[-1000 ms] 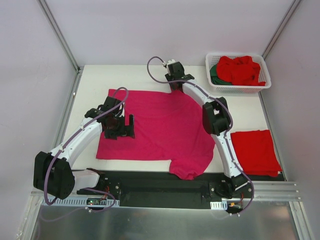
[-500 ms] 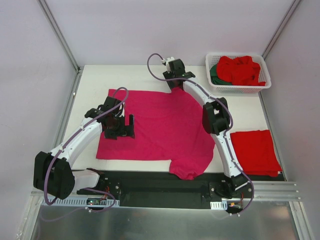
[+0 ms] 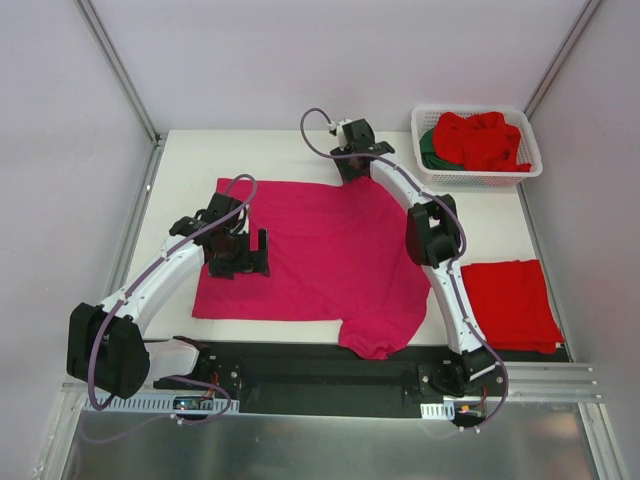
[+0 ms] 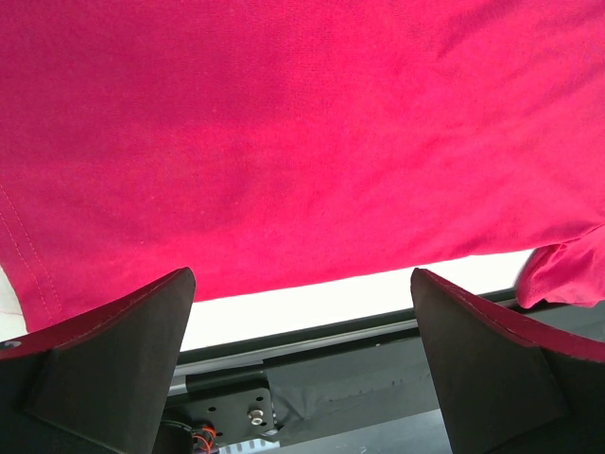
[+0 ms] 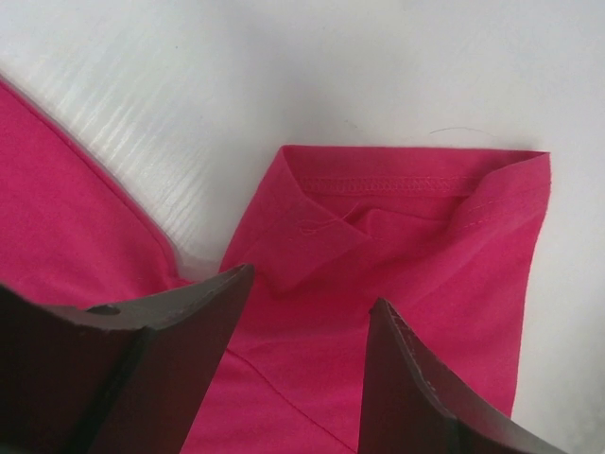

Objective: Fold and stack the t-shirts

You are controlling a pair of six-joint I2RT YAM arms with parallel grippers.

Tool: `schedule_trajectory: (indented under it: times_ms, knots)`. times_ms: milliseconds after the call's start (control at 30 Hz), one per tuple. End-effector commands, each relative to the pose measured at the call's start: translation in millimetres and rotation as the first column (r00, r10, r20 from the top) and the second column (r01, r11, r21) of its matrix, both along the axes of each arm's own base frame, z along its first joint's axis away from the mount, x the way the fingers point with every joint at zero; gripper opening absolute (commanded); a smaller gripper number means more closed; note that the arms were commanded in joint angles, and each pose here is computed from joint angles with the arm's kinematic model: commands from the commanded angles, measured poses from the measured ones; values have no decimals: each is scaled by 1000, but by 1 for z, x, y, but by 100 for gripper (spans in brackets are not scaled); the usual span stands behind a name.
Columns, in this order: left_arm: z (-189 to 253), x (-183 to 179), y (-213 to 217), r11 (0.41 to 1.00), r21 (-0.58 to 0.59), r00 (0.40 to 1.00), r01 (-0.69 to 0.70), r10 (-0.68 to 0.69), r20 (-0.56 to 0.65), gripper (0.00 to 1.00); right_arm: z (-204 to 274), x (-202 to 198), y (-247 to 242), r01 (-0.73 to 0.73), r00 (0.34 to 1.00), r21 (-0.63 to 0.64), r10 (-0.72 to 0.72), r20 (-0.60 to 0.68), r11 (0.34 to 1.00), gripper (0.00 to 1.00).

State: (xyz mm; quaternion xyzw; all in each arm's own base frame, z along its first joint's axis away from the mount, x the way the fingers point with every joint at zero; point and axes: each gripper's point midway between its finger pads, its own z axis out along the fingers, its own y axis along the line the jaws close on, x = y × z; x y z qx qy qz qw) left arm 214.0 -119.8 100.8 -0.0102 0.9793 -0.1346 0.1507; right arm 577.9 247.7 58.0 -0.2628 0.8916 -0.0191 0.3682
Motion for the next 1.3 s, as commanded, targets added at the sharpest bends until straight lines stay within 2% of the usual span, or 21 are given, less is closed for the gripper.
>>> schedule_trajectory:
  times_ms: [0, 100, 200, 233, 333, 500, 533, 567, 600, 667, 700, 833, 900, 933, 1133, 1267]
  knots:
    - [10, 1, 0, 1000, 6, 1000, -9, 9, 23, 99, 21, -3, 11, -38, 999, 49, 37, 3, 998, 55]
    - [12, 2, 0, 1000, 3, 999, -14, 14, 31, 99, 27, -12, 8, -9, 1000, 27, 9, 4, 1000, 54]
    - [19, 7, 0, 1000, -4, 998, -20, 20, 55, 99, 58, -31, 13, -4, 999, 14, 3, 35, 1000, 54]
    - [20, 8, -1, 1000, -3, 998, -20, 20, 61, 99, 87, -38, 14, -2, 998, 35, -1, 70, 999, 54]
    - [27, 21, -1, 1000, 14, 996, -16, 15, 84, 99, 101, -65, 16, 34, 999, 87, -35, 12, 996, 54]
    - [44, 54, -12, 1000, 12, 994, -13, 12, 108, 99, 109, -133, 9, 88, 979, 154, -57, -196, 984, 53]
    - [38, 59, -15, 1000, 20, 996, -8, 7, 84, 99, 106, -145, 6, 98, 974, 144, -65, -216, 985, 53]
    - [36, 64, -15, 1000, 24, 997, -9, 7, 77, 99, 122, -154, 6, 90, 981, 159, -61, -183, 983, 54]
    - [40, 71, -17, 1000, 25, 996, -8, 6, 86, 99, 108, -167, -4, 110, 974, 118, -83, -210, 987, 54]
    - [27, 78, -18, 999, 51, 999, -4, 2, 46, 99, 121, -182, -10, 110, 977, 134, -82, -199, 985, 54]
    - [27, 83, -19, 999, 47, 999, -6, 4, 41, 99, 112, -191, -15, 116, 970, 117, -88, -225, 986, 54]
    - [4, 88, -16, 999, 49, 997, -17, 20, -71, 99, 100, -229, -35, 115, 947, 52, -94, -307, 992, 56]
    - [3, 92, -8, 998, 54, 996, -36, 41, -83, 99, 103, -240, -42, 120, 948, 48, -100, -302, 992, 56]
    - [2, 95, -5, 998, 53, 995, -41, 46, -89, 99, 89, -249, -47, 123, 941, 34, -106, -322, 992, 56]
    - [7, 123, 17, 991, 33, 986, -133, 135, -95, 99, 67, -261, -63, 135, 934, -10, -131, -331, 991, 58]
    - [14, 142, 14, 989, 26, 987, -144, 146, -65, 99, 64, -259, -64, 139, 937, -5, -134, -322, 990, 58]
